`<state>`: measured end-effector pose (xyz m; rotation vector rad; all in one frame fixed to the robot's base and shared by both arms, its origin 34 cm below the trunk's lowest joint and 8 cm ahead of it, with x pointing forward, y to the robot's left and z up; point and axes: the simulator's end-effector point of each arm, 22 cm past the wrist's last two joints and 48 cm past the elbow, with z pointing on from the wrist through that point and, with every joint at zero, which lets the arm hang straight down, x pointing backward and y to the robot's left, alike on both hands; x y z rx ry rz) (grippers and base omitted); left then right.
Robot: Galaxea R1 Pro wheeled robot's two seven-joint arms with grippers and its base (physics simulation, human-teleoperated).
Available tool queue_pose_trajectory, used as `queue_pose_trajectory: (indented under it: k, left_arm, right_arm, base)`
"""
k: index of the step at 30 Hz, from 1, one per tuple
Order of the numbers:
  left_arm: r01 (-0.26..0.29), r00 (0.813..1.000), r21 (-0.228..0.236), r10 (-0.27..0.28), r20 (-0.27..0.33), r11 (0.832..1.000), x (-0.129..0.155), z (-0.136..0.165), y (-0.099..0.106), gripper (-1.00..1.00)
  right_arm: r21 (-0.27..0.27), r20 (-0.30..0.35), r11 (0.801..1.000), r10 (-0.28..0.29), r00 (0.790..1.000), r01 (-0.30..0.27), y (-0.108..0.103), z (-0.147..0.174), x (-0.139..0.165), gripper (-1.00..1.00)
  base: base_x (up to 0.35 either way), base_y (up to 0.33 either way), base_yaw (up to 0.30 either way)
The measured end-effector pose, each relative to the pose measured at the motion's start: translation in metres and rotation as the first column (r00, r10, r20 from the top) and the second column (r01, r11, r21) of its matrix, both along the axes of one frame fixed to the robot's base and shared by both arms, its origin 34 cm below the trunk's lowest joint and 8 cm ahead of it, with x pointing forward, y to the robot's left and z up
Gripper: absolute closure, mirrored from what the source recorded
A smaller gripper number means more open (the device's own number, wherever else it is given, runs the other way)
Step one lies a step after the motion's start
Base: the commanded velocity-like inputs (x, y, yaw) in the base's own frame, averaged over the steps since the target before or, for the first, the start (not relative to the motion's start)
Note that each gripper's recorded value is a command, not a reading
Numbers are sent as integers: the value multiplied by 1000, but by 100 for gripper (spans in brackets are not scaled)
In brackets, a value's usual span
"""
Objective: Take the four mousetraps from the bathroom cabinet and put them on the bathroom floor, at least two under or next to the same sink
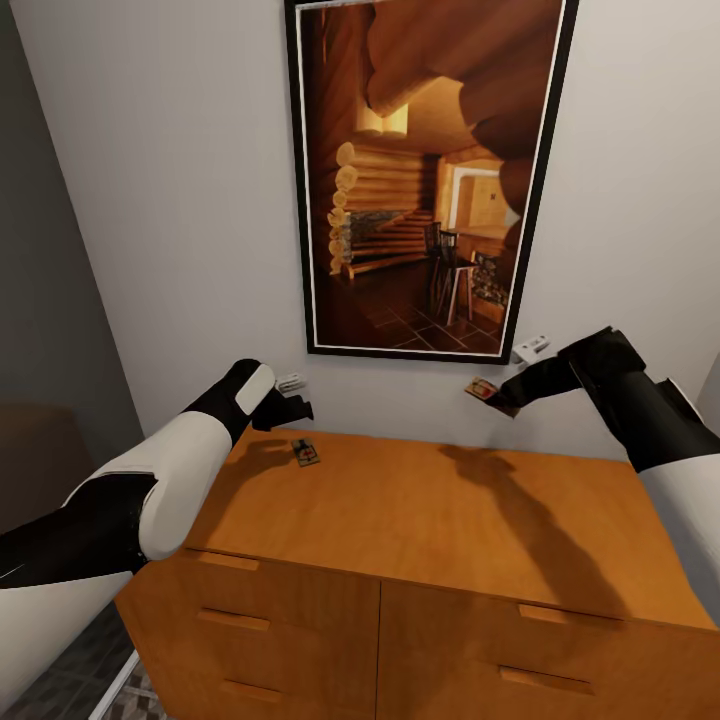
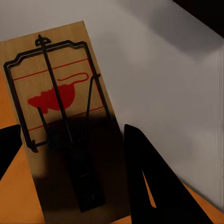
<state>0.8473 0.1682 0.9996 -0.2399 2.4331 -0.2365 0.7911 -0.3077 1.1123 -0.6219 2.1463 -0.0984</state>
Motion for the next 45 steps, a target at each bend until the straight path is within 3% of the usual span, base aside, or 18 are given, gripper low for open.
queue_pose_trajectory:
  k: [12, 20, 31, 45]
  left_arm:
    - [3, 1000, 22, -3, -4, 1000, -1, -2, -3, -100]
    - [-49, 998, 94, 53, -41, 994, -8, -8, 15, -100]
    - [14, 989, 122, 3, -145, 992, -28, -21, 6, -100]
    - [31, 991, 120, -15, -135, 992, -27, -13, -3, -100]
  right_arm:
    - [-6, -2, 1000, -4, 1000, 4, -1, -2, 0, 100]
    - [-9, 1, 1000, -12, 1000, 12, -2, -2, 2, 100]
    - [-13, 4, 1000, -23, 1000, 23, -7, -1, 2, 100]
    - [-16, 3, 999, -30, 1000, 30, -10, -2, 2, 100]
  base:
    - [0, 0, 0]
    - [0, 0, 0]
    - [0, 0, 0]
    - [0, 0, 0]
